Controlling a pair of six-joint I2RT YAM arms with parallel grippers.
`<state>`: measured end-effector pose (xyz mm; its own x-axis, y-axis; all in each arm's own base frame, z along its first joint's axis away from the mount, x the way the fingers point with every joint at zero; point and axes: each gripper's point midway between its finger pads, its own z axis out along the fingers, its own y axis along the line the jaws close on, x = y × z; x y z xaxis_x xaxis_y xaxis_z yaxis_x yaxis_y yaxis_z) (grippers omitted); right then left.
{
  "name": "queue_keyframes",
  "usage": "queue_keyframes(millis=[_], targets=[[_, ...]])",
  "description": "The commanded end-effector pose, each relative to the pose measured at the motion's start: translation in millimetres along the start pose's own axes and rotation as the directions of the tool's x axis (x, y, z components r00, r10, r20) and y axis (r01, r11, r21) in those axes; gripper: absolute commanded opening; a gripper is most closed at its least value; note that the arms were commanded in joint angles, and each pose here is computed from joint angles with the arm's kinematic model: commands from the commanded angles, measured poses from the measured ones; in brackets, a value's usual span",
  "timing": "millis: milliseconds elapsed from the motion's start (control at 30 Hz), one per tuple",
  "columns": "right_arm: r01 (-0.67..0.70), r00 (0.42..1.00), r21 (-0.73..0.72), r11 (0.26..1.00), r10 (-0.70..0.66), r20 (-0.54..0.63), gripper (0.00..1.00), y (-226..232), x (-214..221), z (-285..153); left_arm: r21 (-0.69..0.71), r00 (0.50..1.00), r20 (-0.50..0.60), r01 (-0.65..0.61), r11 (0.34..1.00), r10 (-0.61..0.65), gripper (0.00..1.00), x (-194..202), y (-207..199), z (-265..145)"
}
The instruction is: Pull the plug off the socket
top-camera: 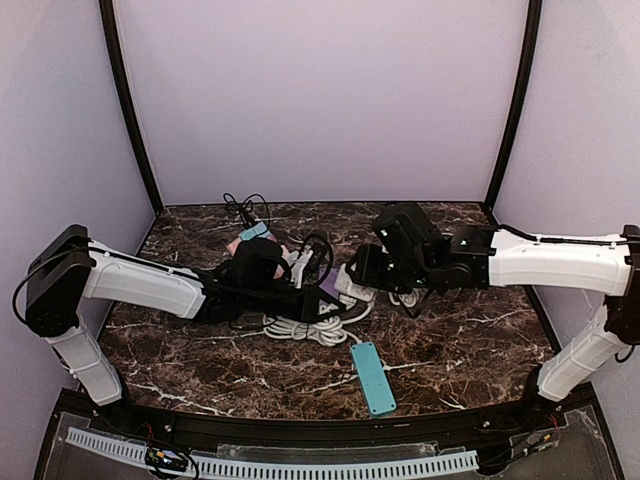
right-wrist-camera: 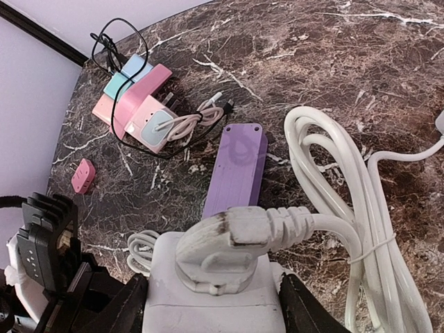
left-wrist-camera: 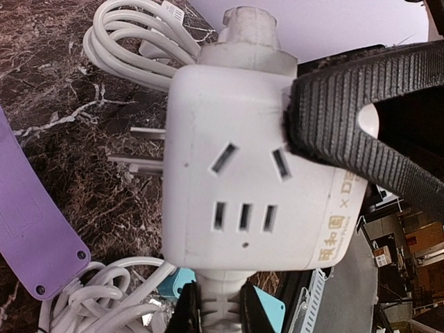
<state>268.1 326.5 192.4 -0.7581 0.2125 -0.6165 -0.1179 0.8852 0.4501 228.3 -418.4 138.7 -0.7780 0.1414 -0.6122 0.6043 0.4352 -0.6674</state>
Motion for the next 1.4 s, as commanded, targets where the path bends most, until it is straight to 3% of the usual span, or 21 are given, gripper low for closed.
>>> queue_keyframes(millis=[0,367,733,900,1133,1367], targets=[[-0.001,0.981,0.151,0.989,-0.029,0.191,0.0,-30,-46,-9,-0.03,0.997,-0.06,0.043,0.999,-0.045,0.01,23,5,-12],[0.185,0.964,-0.144,0.972,-0.151,0.217,0.0,11,-40,-24,-0.023,0.999,-0.04,0.034,0.999,-0.035,0.01,13,4,-17],[0.279,0.944,-0.235,0.931,-0.221,0.244,0.0,20,-33,-39,-0.025,0.999,-0.024,0.038,0.999,-0.039,0.01,5,9,-24],[0.234,0.95,-0.194,0.953,-0.182,0.253,0.0,14,-40,-38,-0.025,0.999,-0.023,0.041,0.999,-0.041,0.01,5,9,-23],[0.05,0.972,0.033,0.998,-0.056,0.23,0.0,-21,-48,-22,-0.028,0.999,-0.03,0.045,0.999,-0.045,0.01,6,10,-23],[0.044,0.969,0.155,0.987,-0.08,0.236,0.0,-28,-59,-14,-0.016,0.998,-0.032,0.052,0.999,-0.053,0.01,7,7,-23]])
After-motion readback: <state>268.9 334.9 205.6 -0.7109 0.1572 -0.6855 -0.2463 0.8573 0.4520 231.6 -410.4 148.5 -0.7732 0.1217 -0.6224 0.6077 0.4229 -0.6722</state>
